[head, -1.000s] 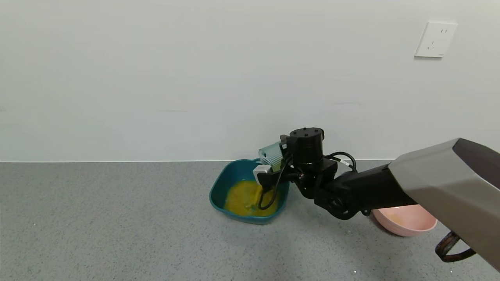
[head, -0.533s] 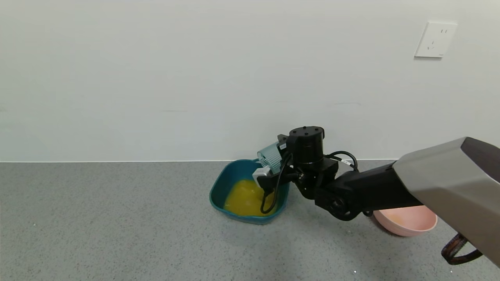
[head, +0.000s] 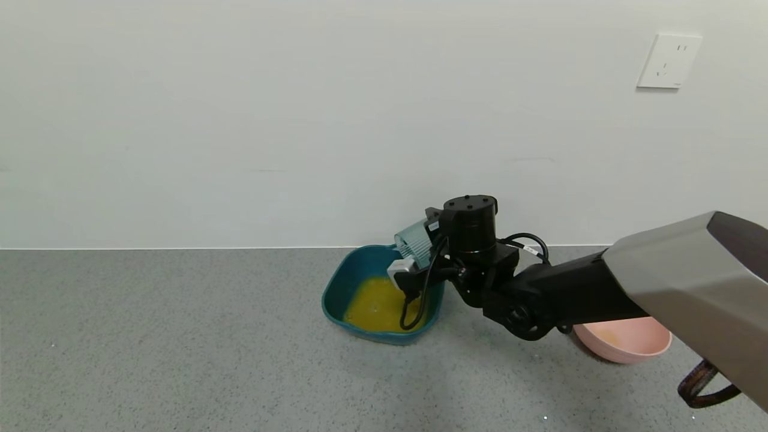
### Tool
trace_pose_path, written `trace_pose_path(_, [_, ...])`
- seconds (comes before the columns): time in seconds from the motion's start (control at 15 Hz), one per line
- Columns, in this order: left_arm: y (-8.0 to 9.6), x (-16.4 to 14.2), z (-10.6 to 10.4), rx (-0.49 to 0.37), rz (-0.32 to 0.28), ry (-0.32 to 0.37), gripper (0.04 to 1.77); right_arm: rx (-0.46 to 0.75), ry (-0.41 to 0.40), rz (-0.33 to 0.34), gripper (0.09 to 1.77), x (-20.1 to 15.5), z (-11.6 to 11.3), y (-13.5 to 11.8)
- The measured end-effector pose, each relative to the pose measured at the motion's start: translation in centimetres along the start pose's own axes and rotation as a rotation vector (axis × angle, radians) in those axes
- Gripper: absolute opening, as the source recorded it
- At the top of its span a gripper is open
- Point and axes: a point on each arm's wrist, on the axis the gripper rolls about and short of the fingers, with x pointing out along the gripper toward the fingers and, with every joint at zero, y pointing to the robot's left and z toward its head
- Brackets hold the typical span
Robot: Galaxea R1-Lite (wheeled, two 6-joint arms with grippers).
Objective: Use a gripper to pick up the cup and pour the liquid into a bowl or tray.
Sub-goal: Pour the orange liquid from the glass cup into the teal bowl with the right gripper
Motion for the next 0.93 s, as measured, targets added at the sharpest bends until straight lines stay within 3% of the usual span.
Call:
trace_pose_path(0.67, [0.0, 0.0, 0.0, 0.0, 0.0, 0.0, 1.72, 0.019, 0.005, -0.015, 1.35, 0.09, -0.24, -0.16])
trace_pose_path(0.93, [0.0, 0.0, 0.0, 0.0, 0.0, 0.0, 1.72, 0.143, 0.015, -0.052, 1.35, 0.18, -0.59, -0.41])
